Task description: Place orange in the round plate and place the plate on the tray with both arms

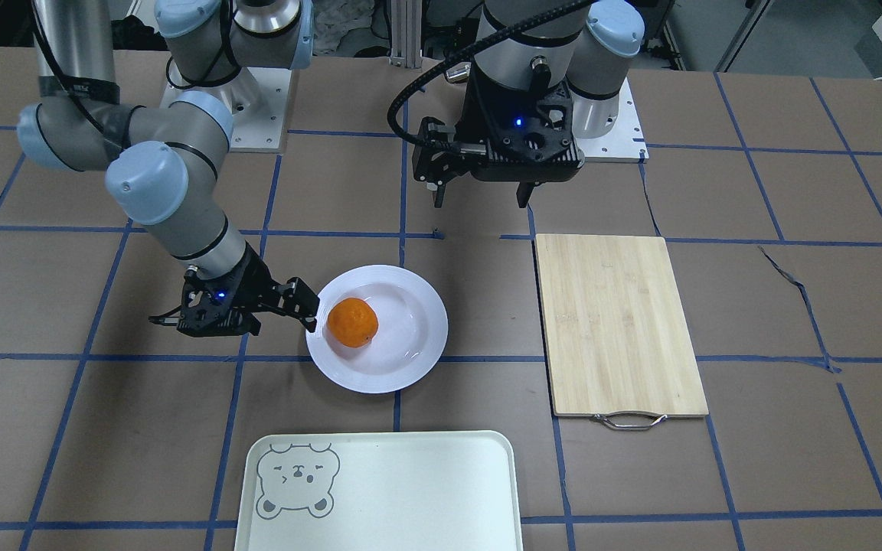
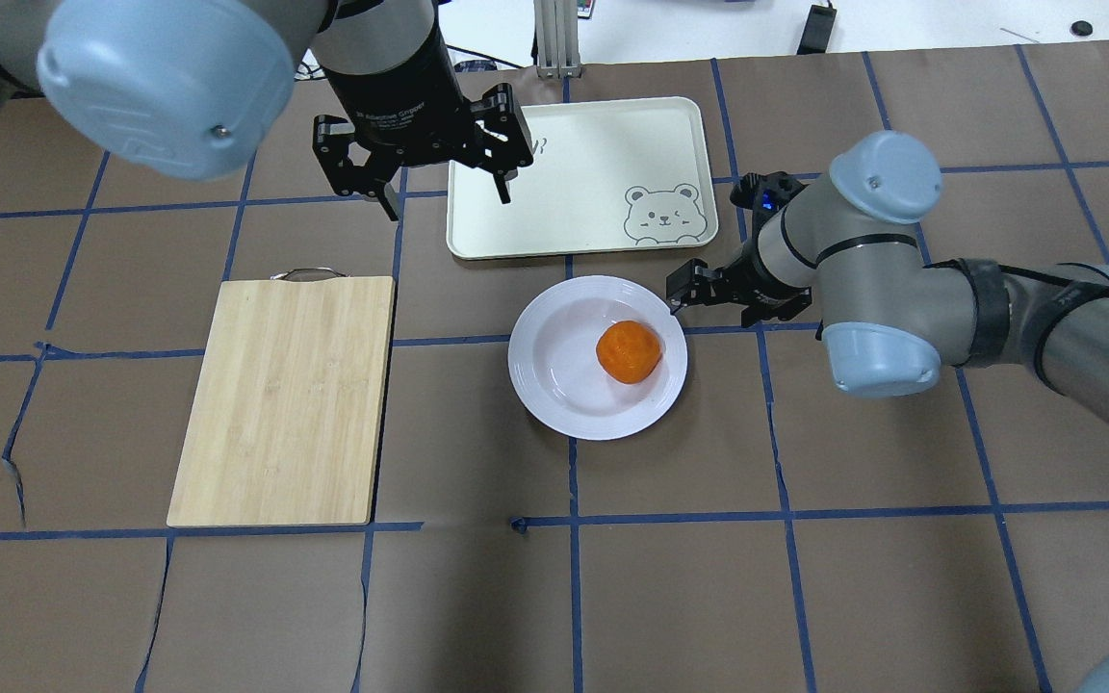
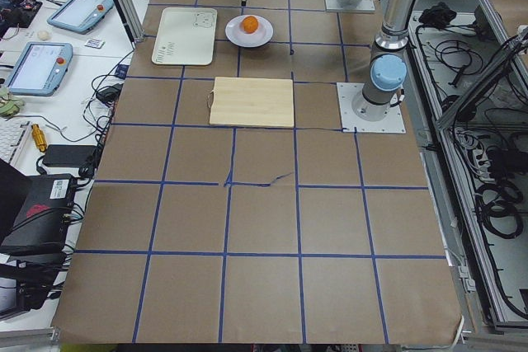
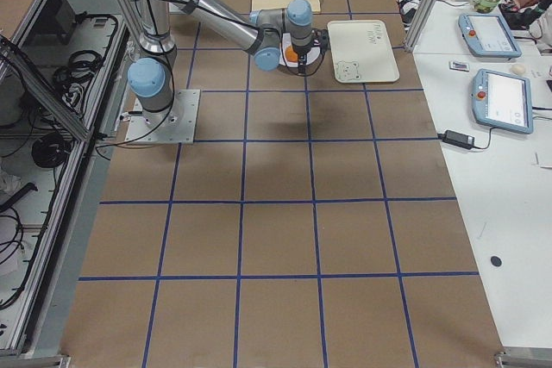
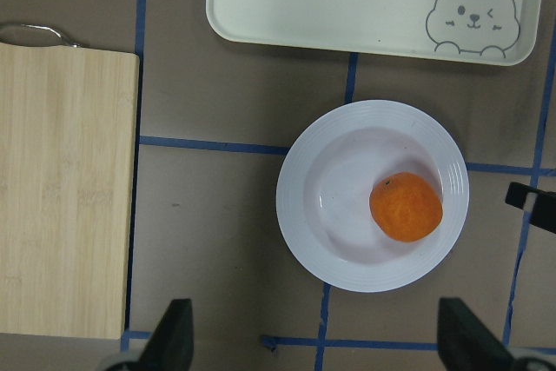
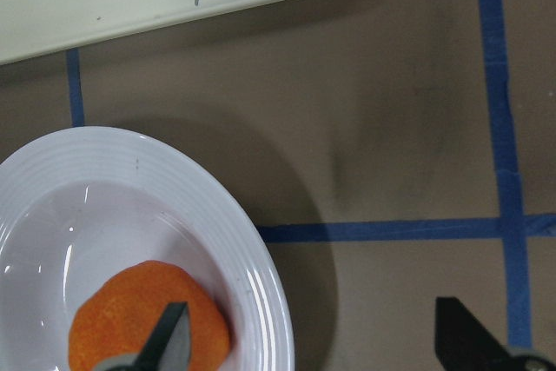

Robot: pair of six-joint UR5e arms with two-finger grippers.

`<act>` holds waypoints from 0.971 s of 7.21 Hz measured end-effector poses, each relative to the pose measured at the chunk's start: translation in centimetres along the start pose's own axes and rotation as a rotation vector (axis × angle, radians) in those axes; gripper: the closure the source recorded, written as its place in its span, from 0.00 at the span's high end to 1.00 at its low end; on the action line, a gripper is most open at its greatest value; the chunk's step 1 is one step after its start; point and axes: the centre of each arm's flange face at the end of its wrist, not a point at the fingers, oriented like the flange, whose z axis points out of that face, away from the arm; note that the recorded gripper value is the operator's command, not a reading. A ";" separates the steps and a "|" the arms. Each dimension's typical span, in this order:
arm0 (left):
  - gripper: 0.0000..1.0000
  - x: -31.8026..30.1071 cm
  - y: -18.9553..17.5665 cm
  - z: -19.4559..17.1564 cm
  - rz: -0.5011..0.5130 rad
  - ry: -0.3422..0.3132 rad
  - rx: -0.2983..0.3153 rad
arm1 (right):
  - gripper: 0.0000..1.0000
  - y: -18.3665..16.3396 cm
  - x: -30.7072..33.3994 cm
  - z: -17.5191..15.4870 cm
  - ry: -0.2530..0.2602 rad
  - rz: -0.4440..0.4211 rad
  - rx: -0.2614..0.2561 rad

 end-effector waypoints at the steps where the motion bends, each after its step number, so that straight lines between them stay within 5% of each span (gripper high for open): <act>1: 1.00 -0.9 0.2 -0.3 0.070 -0.005 -0.002 | 1.00 0.5 -0.7 1.8 -0.006 -0.007 -0.001; 7: 1.00 -9.4 0.5 -0.3 0.137 -0.087 -0.008 | 0.99 0.7 -1.0 3.9 -0.004 -0.021 0.006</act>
